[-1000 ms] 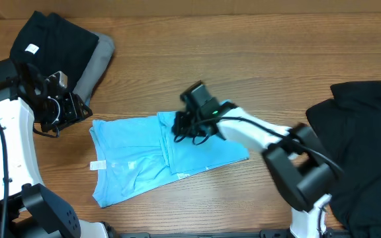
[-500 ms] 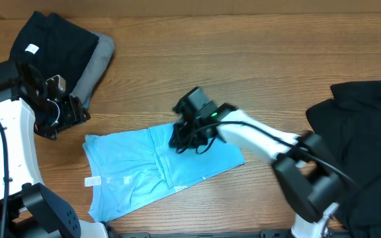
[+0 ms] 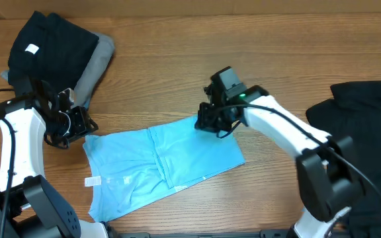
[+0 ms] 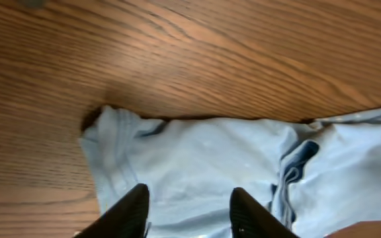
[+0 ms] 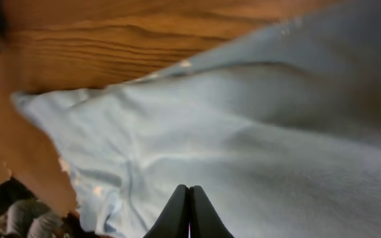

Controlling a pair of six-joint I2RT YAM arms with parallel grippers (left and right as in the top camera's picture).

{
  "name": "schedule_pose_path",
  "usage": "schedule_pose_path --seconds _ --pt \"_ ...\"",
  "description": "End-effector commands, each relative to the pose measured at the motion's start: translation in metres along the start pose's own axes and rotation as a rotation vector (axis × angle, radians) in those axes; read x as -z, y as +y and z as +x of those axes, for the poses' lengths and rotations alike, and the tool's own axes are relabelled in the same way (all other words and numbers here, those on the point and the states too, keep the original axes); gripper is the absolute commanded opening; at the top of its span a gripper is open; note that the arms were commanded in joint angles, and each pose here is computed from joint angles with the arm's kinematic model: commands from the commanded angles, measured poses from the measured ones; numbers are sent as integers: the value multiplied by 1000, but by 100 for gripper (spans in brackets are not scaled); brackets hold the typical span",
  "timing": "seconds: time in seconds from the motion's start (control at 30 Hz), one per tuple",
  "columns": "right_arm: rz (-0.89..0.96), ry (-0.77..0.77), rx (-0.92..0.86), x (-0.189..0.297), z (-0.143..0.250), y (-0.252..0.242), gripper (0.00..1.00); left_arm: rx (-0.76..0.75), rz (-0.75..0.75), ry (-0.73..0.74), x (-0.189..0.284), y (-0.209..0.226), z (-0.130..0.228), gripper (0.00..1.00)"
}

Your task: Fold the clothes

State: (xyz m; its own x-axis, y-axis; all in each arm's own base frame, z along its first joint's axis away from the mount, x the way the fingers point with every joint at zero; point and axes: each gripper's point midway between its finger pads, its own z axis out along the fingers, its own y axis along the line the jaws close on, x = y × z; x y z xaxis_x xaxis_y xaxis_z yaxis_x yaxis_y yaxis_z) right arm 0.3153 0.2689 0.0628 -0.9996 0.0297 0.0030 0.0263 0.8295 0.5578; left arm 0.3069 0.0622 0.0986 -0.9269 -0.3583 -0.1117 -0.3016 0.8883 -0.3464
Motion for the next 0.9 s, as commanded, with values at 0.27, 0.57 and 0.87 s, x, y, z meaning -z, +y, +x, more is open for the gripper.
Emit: schedule_pose_path --seconds 0.27,0.57,0.87 --pt "183 -60 -455 -61 -23 -75 4 -24 58 0 -1 -10 2 41" --pt "21 -164 -517 -22 -84 -107 4 -27 61 -2 -1 -11 1 49" --pt "-156 -161 -332 13 -94 -69 24 -93 64 16 -9 -30 5 53"
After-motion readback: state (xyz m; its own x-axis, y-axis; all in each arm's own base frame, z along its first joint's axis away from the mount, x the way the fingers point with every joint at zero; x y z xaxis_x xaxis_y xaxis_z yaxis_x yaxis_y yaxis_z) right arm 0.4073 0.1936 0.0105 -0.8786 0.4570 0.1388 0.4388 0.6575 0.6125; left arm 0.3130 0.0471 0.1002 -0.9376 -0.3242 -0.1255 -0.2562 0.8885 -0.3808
